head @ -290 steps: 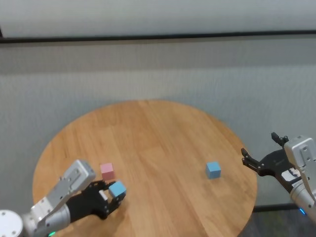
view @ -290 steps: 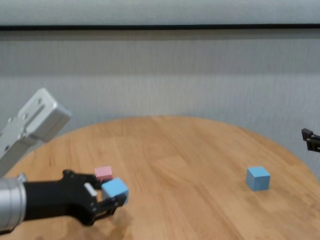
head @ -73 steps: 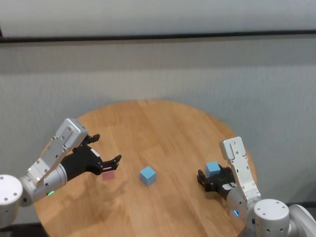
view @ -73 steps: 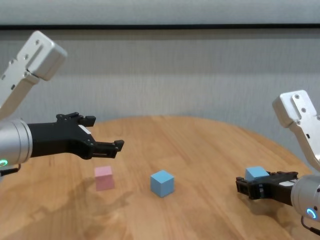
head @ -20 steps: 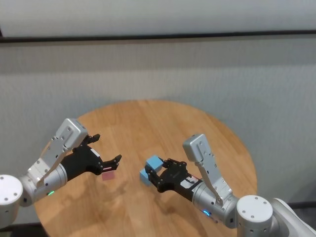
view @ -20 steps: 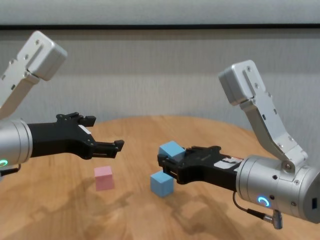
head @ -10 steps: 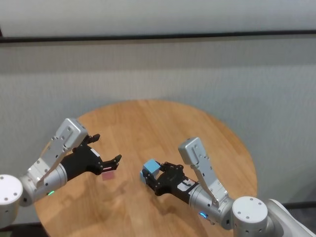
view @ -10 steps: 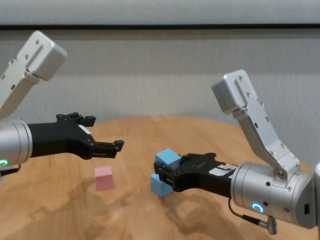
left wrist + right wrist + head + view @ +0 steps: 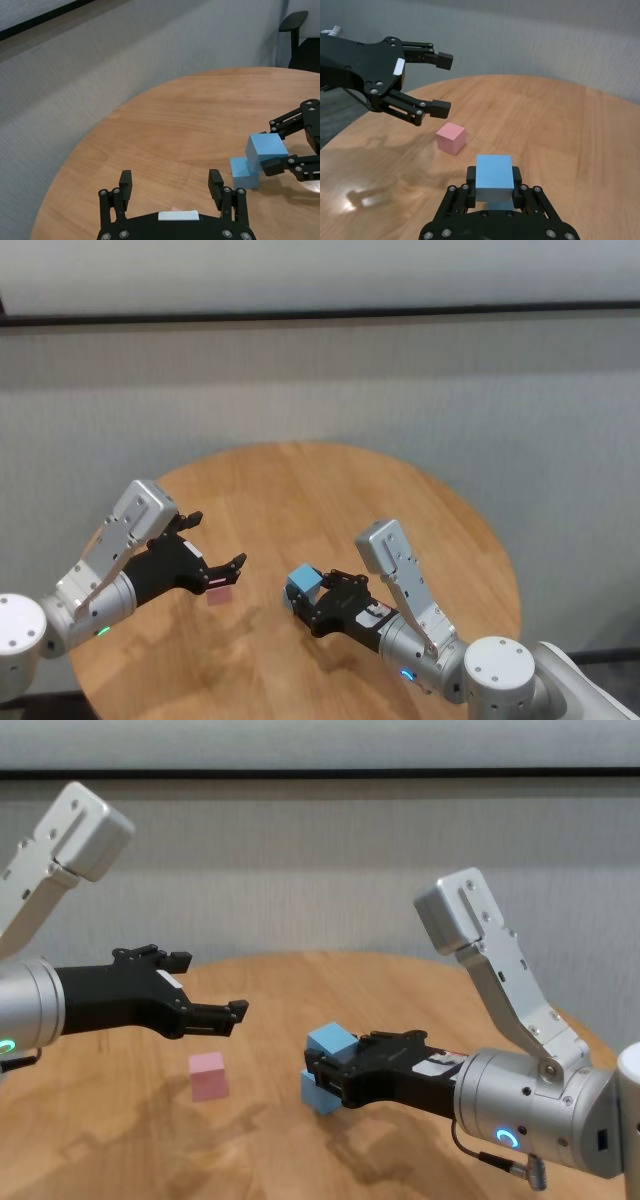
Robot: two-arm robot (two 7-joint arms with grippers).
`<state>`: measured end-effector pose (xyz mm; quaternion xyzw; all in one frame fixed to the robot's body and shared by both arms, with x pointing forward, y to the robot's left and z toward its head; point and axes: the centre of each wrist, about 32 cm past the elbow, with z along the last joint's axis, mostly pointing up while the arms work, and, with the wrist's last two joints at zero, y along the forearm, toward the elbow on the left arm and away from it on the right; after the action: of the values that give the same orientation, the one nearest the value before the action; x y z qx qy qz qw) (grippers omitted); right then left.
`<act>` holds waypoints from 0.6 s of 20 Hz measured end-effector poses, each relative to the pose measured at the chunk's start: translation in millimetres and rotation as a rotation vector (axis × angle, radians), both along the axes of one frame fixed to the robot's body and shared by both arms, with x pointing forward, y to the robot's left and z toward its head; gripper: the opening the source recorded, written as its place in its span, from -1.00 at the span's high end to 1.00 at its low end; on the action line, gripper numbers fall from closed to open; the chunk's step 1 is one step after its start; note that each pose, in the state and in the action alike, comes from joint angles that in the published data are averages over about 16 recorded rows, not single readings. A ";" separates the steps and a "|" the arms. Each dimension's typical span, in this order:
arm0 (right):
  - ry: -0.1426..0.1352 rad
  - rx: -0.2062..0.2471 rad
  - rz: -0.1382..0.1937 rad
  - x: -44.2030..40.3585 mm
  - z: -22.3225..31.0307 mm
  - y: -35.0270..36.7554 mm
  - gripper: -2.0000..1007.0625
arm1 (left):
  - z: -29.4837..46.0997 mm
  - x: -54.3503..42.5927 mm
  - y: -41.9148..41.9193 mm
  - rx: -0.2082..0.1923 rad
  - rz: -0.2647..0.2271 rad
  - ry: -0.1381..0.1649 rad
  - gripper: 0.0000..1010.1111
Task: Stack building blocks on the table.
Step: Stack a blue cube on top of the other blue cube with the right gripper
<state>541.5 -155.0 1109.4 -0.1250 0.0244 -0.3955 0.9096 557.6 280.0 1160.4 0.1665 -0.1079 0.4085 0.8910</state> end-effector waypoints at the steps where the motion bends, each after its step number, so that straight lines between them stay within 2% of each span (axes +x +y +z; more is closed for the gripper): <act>1: 0.001 -0.001 0.000 0.4 -0.4 0.2 0.26 | 0.0 0.0 0.0 0.000 0.000 0.000 -0.98; 12: 0.012 -0.010 -0.010 5.5 -3.8 2.7 0.26 | 0.0 0.0 0.0 0.000 0.000 0.000 -0.98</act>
<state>547.1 -152.3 1105.6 -0.1315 0.0284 -0.3994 0.9069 557.6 280.0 1160.4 0.1665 -0.1079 0.4085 0.8910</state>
